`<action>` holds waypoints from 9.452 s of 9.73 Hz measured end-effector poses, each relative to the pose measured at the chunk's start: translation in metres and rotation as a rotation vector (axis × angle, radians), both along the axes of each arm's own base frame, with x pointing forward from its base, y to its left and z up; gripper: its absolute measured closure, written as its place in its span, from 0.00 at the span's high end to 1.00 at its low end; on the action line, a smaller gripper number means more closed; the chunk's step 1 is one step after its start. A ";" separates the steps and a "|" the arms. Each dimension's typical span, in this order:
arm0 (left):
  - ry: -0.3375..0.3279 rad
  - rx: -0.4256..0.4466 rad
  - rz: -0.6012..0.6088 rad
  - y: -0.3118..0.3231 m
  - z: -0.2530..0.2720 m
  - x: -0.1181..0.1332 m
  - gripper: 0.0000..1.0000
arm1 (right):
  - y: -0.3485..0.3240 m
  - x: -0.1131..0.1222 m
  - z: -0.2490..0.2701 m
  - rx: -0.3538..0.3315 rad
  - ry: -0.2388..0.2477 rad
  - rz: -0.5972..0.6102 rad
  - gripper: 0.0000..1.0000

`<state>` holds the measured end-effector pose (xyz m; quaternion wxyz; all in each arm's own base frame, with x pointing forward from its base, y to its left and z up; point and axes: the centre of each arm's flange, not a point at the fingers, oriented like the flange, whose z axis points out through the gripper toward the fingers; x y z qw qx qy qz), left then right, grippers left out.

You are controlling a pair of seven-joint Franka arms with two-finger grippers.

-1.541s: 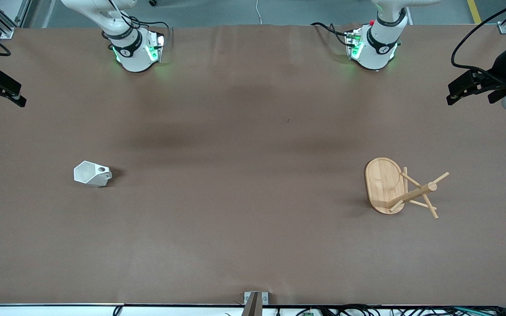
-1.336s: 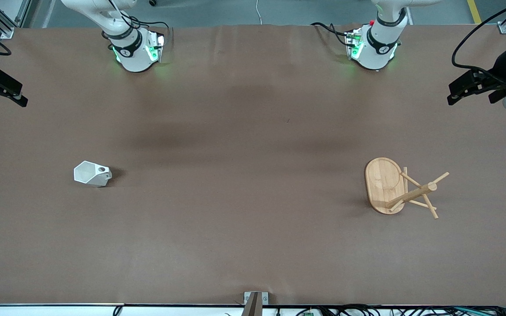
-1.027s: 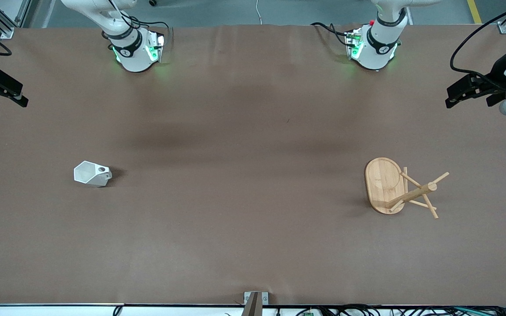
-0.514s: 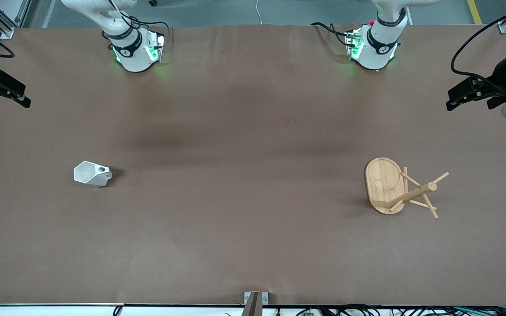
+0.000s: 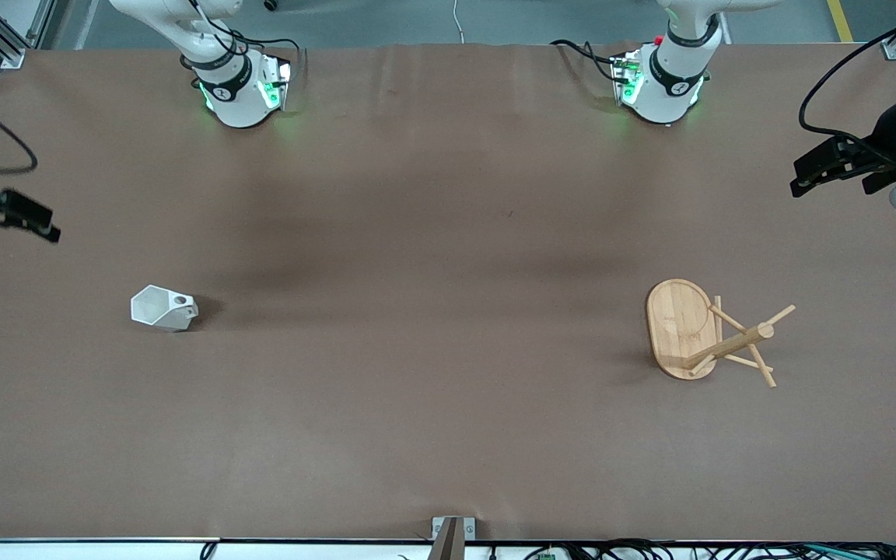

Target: Hang cup on rack

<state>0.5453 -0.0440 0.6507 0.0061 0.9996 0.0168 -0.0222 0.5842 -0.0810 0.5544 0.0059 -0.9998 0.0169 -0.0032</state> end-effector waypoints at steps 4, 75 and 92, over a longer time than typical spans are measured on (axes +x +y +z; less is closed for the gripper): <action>-0.005 -0.001 -0.012 -0.001 0.002 0.000 1.00 | -0.032 0.037 -0.121 -0.001 0.061 0.084 0.96; -0.201 -0.148 -0.498 -0.221 -0.103 0.037 0.70 | 0.240 0.013 -0.142 0.776 0.049 0.142 1.00; -0.057 -0.114 -0.306 -0.065 -0.234 0.014 0.70 | 0.046 -0.025 0.119 -0.031 -0.065 0.078 1.00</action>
